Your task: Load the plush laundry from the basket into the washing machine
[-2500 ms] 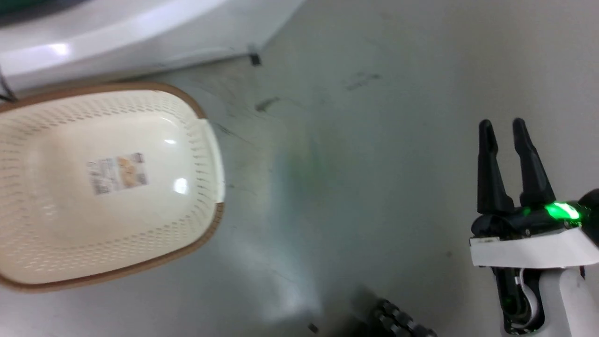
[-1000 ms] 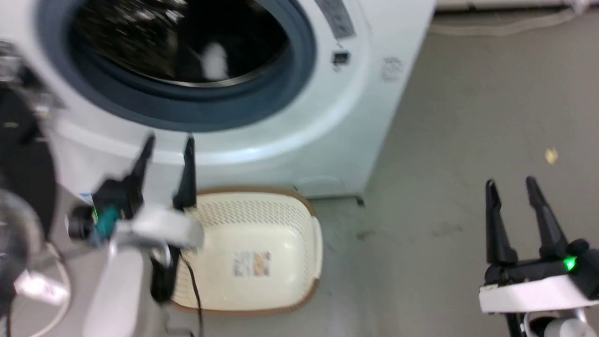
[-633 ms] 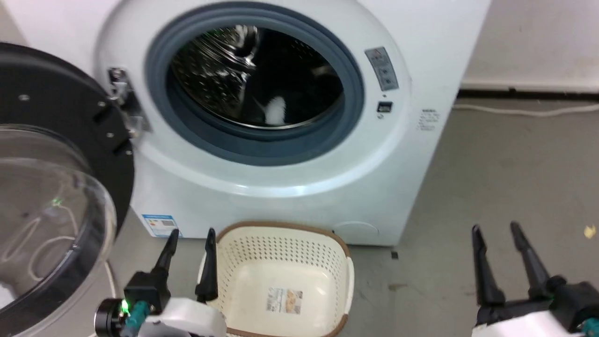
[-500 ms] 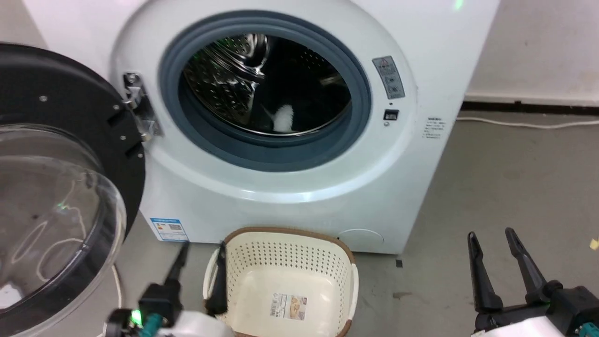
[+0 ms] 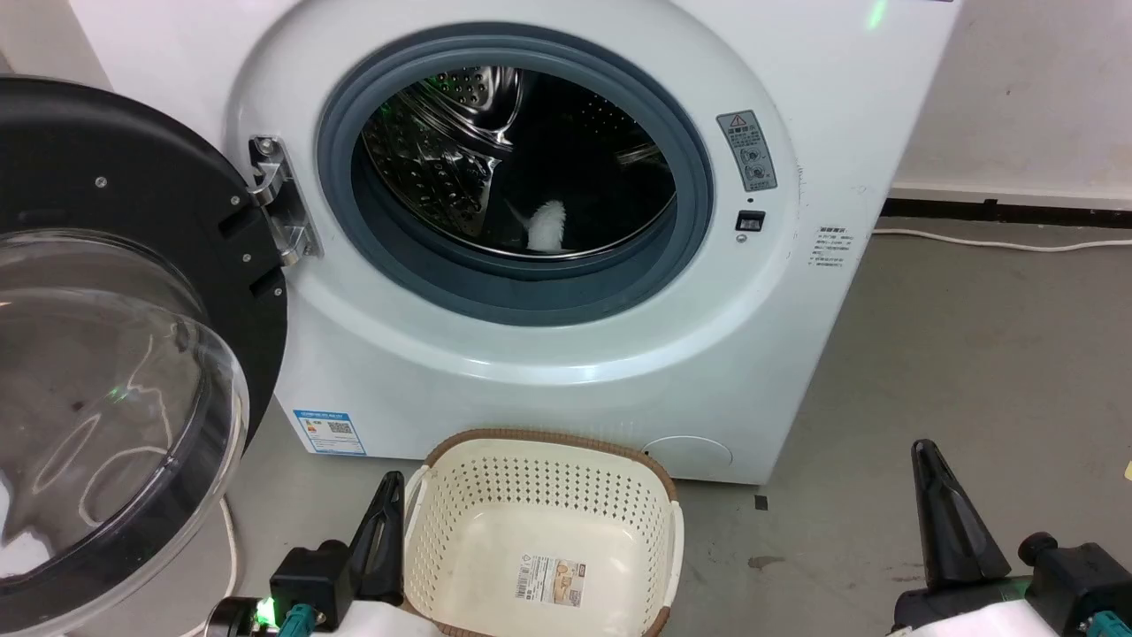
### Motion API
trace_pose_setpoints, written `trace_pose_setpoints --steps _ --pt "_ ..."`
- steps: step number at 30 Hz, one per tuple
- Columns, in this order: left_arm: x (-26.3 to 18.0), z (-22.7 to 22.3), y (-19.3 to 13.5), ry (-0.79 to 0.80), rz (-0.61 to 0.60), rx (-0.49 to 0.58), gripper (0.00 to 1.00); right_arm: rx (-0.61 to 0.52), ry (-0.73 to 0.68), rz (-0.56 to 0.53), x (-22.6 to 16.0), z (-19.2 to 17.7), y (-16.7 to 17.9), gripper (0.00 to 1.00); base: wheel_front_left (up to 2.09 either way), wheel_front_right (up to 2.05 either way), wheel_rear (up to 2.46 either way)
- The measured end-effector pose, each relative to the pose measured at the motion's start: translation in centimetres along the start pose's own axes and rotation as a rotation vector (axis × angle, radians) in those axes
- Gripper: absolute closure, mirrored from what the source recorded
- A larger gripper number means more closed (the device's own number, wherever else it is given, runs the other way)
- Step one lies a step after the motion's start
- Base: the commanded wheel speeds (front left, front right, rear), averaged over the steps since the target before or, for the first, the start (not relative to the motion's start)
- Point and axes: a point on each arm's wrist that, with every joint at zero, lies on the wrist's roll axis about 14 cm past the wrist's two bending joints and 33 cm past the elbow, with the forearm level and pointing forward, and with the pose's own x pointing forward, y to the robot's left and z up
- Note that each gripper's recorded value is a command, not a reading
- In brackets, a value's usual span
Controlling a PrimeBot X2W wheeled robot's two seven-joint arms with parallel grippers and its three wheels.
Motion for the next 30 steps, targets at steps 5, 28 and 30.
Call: trace_pose_setpoints --steps 5,28,30 --pt "0.05 -0.02 -0.02 0.006 -0.001 0.0 1.0 -0.002 0.009 -0.001 -0.03 -0.12 -0.04 1.0 0.0 0.0 0.0" --pt "0.4 0.54 0.25 0.012 0.003 0.026 1.0 -0.024 0.055 -0.001 -0.09 -0.69 -0.12 1.0 0.0 0.0 0.0" --pt "0.43 0.51 0.26 0.018 0.004 0.027 1.0 -0.028 0.062 0.0 -0.1 -0.78 -0.12 1.0 0.0 0.0 0.0"
